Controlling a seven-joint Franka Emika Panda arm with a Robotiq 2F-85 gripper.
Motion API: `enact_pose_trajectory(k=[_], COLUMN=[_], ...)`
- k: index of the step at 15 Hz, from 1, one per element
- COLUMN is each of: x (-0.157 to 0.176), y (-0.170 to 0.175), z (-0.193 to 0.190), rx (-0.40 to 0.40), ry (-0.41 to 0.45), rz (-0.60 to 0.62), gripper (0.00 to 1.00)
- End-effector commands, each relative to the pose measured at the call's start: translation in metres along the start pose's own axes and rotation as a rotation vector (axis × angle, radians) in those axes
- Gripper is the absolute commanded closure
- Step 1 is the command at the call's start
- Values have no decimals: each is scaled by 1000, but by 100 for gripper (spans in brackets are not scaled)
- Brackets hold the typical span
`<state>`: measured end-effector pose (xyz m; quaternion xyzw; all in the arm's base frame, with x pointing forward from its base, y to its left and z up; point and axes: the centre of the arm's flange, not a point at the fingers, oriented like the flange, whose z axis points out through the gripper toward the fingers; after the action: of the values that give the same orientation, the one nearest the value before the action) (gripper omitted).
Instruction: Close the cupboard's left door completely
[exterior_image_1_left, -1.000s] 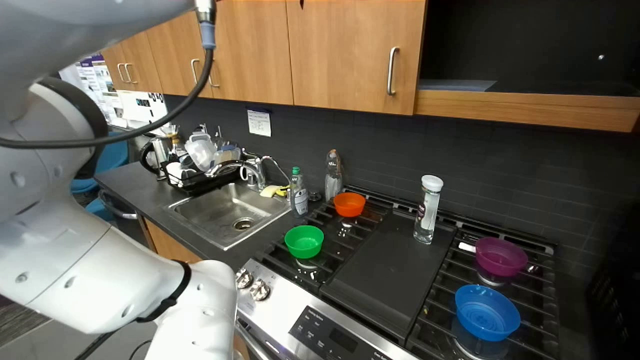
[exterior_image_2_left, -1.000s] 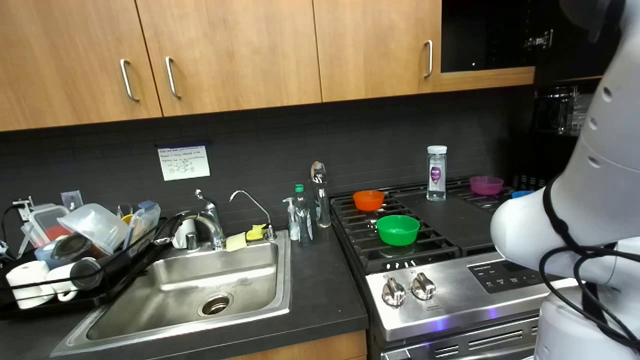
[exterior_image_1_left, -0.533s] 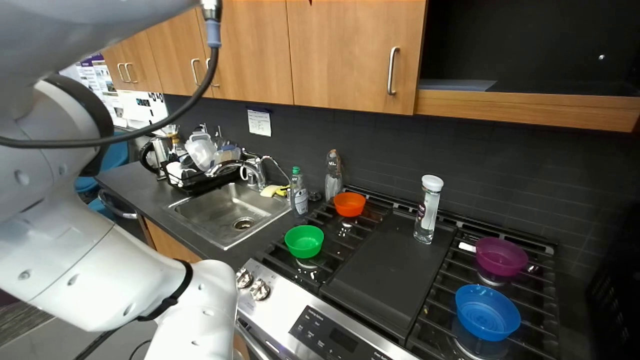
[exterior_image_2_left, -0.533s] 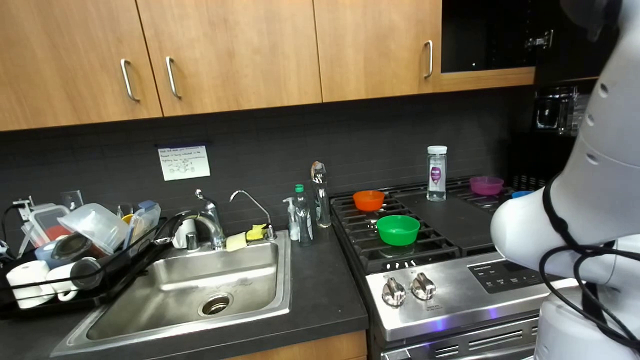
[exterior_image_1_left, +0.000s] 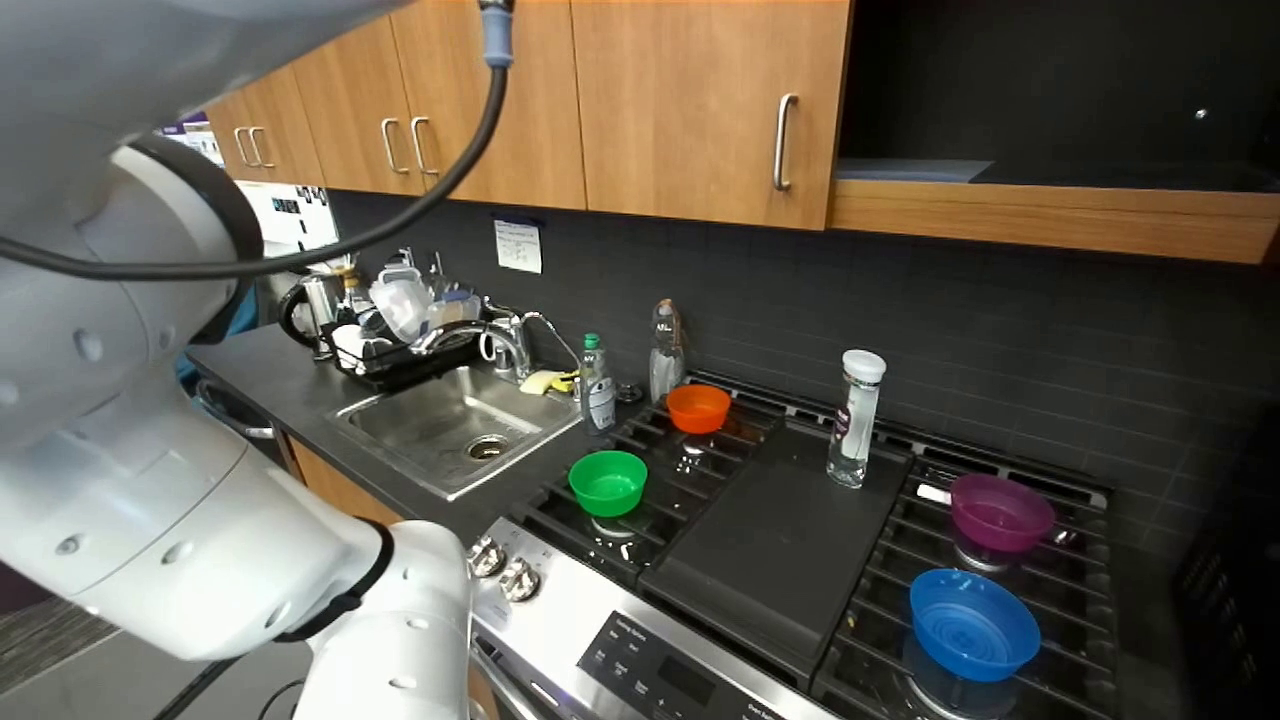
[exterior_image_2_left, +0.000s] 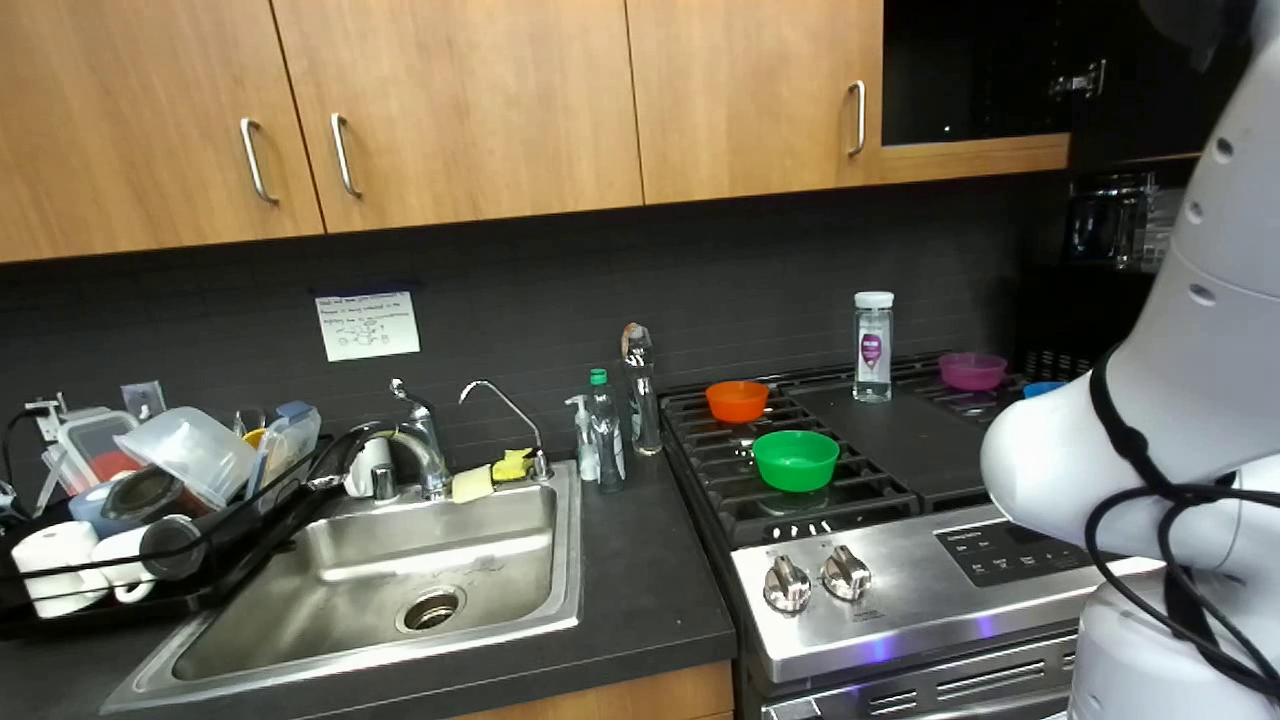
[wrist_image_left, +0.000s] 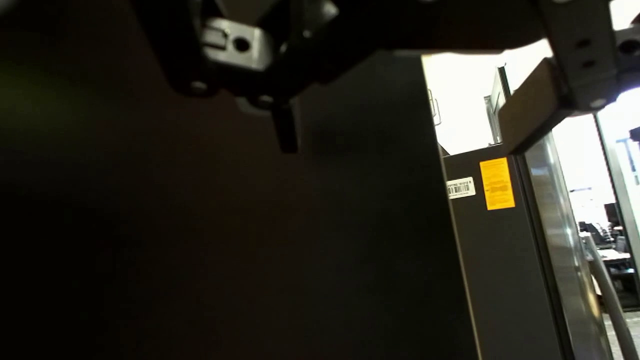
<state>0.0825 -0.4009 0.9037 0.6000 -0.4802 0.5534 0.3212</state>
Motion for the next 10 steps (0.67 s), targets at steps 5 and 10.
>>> enact_pose_trajectory(k=[5,10], x=[16,27], y=[-5,5], z=[25,34], rx=[194,360], ry=[-125,-226], rz=[-21,-47], gripper=[0,0])
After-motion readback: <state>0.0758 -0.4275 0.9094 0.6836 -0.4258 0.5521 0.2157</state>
